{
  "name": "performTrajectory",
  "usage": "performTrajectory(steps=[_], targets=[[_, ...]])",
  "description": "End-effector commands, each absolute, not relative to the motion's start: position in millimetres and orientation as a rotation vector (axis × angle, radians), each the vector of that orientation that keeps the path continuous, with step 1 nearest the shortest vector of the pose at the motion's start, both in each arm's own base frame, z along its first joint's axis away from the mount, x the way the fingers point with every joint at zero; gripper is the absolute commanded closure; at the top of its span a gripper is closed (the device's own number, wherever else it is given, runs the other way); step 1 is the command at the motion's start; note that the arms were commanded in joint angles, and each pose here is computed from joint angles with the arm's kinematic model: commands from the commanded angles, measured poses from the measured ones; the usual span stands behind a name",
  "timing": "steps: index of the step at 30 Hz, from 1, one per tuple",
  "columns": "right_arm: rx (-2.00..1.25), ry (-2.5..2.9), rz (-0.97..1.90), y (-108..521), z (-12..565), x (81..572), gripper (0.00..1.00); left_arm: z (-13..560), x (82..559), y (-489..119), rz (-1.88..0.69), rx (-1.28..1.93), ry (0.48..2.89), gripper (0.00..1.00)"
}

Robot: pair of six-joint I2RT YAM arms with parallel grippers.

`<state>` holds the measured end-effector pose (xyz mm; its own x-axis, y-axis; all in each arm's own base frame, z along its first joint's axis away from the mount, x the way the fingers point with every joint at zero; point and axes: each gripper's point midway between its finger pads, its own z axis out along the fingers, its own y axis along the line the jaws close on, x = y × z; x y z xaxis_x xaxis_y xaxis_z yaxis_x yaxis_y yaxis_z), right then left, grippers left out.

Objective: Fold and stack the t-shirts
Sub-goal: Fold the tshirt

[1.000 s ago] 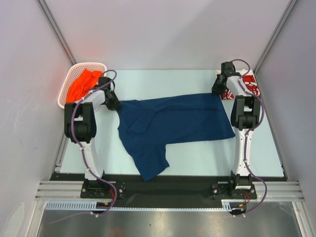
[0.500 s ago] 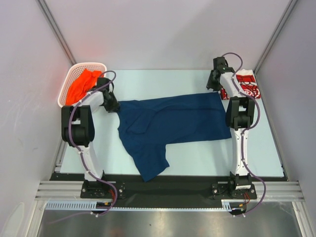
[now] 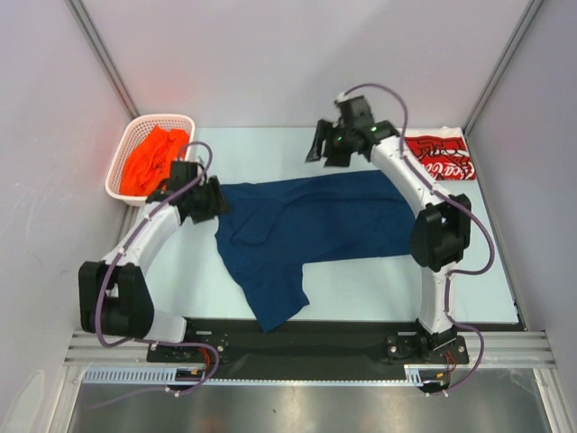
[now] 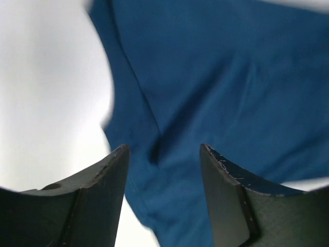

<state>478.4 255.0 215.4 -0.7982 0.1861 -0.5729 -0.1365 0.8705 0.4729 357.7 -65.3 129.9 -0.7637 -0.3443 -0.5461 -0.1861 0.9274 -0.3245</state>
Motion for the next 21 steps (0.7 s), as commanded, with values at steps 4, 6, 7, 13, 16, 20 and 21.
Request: performTrajectory(steps=[4, 6, 7, 13, 16, 20, 21], targets=[[-0.061, 2.558, 1.075, 343, 174, 391, 0.35, 95, 308, -103, -0.564, -0.331, 2.555, 0.36], [-0.068, 2.583, 1.096, 347, 168, 379, 0.36, 83, 305, -104, -0.564, -0.338, 2.588, 0.37], [-0.084, 2.582, 1.107, 351, 168, 374, 0.36, 80, 305, -102, -0.541, -0.343, 2.593, 0.37], [-0.072, 2.608, 1.103, 350, 156, 353, 0.37, 64, 319, -112, -0.605, -0.31, 2.57, 0.39], [-0.076, 2.632, 1.09, 350, 150, 344, 0.37, 58, 324, -117, -0.632, -0.327, 2.596, 0.46], [-0.079, 2.634, 1.073, 348, 148, 344, 0.37, 51, 325, -121, -0.64, -0.335, 2.623, 0.47], [-0.077, 2.631, 1.077, 349, 148, 346, 0.38, 50, 325, -123, -0.65, -0.328, 2.629, 0.48]])
